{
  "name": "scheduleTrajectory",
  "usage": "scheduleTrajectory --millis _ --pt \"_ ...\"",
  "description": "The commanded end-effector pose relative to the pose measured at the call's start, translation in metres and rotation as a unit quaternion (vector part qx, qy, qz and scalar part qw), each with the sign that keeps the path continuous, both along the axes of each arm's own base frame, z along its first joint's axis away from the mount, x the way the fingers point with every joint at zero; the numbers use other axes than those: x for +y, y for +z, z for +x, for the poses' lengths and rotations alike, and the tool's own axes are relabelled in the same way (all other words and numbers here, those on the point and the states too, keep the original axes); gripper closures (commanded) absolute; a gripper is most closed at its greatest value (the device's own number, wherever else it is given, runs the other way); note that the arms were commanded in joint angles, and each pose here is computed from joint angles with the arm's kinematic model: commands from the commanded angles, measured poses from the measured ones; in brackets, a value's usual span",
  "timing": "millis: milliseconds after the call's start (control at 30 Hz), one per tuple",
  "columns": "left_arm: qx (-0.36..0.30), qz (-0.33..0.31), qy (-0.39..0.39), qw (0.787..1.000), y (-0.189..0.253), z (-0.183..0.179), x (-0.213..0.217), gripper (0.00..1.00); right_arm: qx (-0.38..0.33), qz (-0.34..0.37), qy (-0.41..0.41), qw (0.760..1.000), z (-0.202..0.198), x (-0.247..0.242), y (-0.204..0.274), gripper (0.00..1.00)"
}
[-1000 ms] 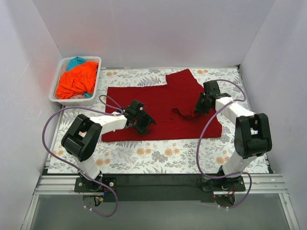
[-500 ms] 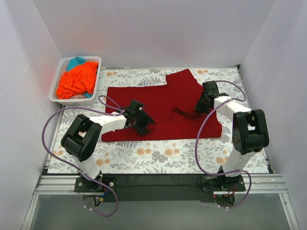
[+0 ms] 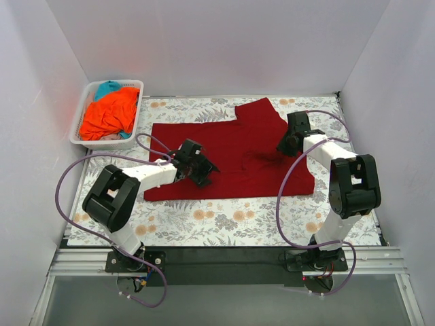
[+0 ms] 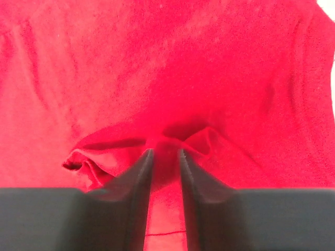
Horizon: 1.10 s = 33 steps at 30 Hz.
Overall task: Fold and stack the t-shirts
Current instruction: Fold the tshirt
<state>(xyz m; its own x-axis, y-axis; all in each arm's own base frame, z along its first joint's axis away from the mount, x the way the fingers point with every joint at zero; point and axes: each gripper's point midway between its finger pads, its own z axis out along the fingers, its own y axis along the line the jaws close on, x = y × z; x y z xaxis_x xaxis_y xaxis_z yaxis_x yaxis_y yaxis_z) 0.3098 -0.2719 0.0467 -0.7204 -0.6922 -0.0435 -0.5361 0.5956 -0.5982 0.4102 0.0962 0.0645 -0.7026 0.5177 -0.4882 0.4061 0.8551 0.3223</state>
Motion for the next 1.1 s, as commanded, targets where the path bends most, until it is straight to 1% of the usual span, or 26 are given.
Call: scheduleTrajectory --millis 0,67,100,167,233,267,300,333,367,400,433,467,500,533,567,600,667,700,733,833,933,967,1000,1033,1067 --pt "-0.045 -0.023 0.028 0.998 0.030 0.017 -0.001 0.49 -0.070 -0.012 -0.027 0.997 0.026 -0.009 0.041 0.63" --pt "-0.072 -0.033 0.011 0.997 0.041 0.025 -0.008 0.49 -0.075 -0.018 -0.030 0.997 0.024 -0.014 0.045 0.54" --pt "-0.084 -0.045 -0.006 0.995 0.045 0.028 -0.016 0.49 -0.087 -0.020 -0.034 0.995 0.024 -0.018 0.055 0.49" --pt "-0.108 -0.052 -0.039 0.992 0.057 0.037 -0.028 0.49 -0.092 -0.024 -0.027 0.995 0.019 -0.021 0.060 0.48" --pt "-0.111 -0.064 -0.062 0.990 0.057 0.042 -0.039 0.49 -0.104 -0.013 -0.005 0.994 0.016 -0.017 0.071 0.53" --pt "-0.120 -0.065 -0.074 0.988 0.058 0.045 -0.043 0.49 -0.105 -0.011 0.013 0.994 0.014 -0.014 0.072 0.59" --pt "-0.135 -0.075 -0.083 0.985 0.067 0.051 -0.050 0.50 -0.108 0.004 0.034 0.994 0.011 -0.005 0.077 0.69" --pt "-0.156 -0.098 -0.099 0.978 0.079 0.055 -0.060 0.50 -0.112 0.015 0.046 0.992 0.010 0.000 0.079 0.77" --pt "-0.160 -0.104 -0.107 0.976 0.076 0.059 -0.065 0.52 -0.107 0.022 0.060 0.992 0.005 0.004 0.073 0.83" --pt "-0.172 -0.114 -0.113 0.972 0.083 0.065 -0.073 0.57 -0.102 0.036 0.074 0.991 0.001 0.010 0.070 0.91" --pt "-0.176 -0.122 -0.115 0.970 0.086 0.070 -0.078 0.59 -0.098 0.039 0.076 0.991 0.000 0.011 0.065 0.95" --pt "-0.159 -0.124 -0.124 0.971 0.071 0.071 -0.085 0.62 -0.099 0.052 0.087 0.990 0.000 0.017 0.062 0.97" --pt "-0.168 -0.134 -0.129 0.968 0.079 0.080 -0.093 0.64 -0.085 0.061 0.096 0.990 -0.002 0.022 0.051 0.99" --pt "-0.161 -0.137 -0.133 0.968 0.074 0.082 -0.098 0.67 -0.080 0.066 0.100 0.990 -0.001 0.025 0.047 0.99" --pt "-0.154 -0.146 -0.142 0.967 0.070 0.082 -0.103 0.68 -0.078 0.069 0.103 0.989 0.001 0.026 0.043 0.99" --pt "-0.138 -0.147 -0.140 0.969 0.054 0.084 -0.106 0.69 -0.064 0.072 0.105 0.990 0.002 0.028 0.031 0.99" --pt "-0.142 -0.165 -0.144 0.965 0.055 0.090 -0.115 0.71 -0.055 0.074 0.106 0.990 0.005 0.030 0.022 0.99" --pt "-0.132 -0.166 -0.146 0.966 0.042 0.090 -0.118 0.71 -0.049 0.073 0.105 0.991 0.008 0.030 0.013 0.99" --pt "-0.137 -0.175 -0.147 0.964 0.047 0.094 -0.124 0.71 -0.047 0.073 0.105 0.991 0.010 0.030 0.010 0.99" --pt "-0.119 -0.187 -0.146 0.964 0.032 0.096 -0.130 0.73 -0.036 0.066 0.096 0.993 0.017 0.026 -0.003 0.99" --pt "-0.100 -0.184 -0.126 0.970 0.017 0.100 -0.125 0.74 -0.018 0.064 0.080 0.995 0.019 0.018 -0.018 0.99" --pt "-0.076 -0.184 -0.106 0.974 0.005 0.099 -0.114 0.74 -0.014 0.066 0.074 0.995 0.018 0.015 -0.022 0.99" --pt "-0.066 -0.186 -0.096 0.976 0.000 0.098 -0.107 0.74 -0.010 0.063 0.069 0.996 0.017 0.012 -0.024 0.99" --pt "-0.067 -0.193 -0.084 0.975 0.001 0.104 -0.097 0.74 -0.009 0.059 0.060 0.996 0.017 0.007 -0.025 0.99" --pt "-0.063 -0.192 -0.077 0.976 -0.001 0.100 -0.087 0.74 -0.005 0.055 0.056 0.997 0.013 0.004 -0.028 0.99"
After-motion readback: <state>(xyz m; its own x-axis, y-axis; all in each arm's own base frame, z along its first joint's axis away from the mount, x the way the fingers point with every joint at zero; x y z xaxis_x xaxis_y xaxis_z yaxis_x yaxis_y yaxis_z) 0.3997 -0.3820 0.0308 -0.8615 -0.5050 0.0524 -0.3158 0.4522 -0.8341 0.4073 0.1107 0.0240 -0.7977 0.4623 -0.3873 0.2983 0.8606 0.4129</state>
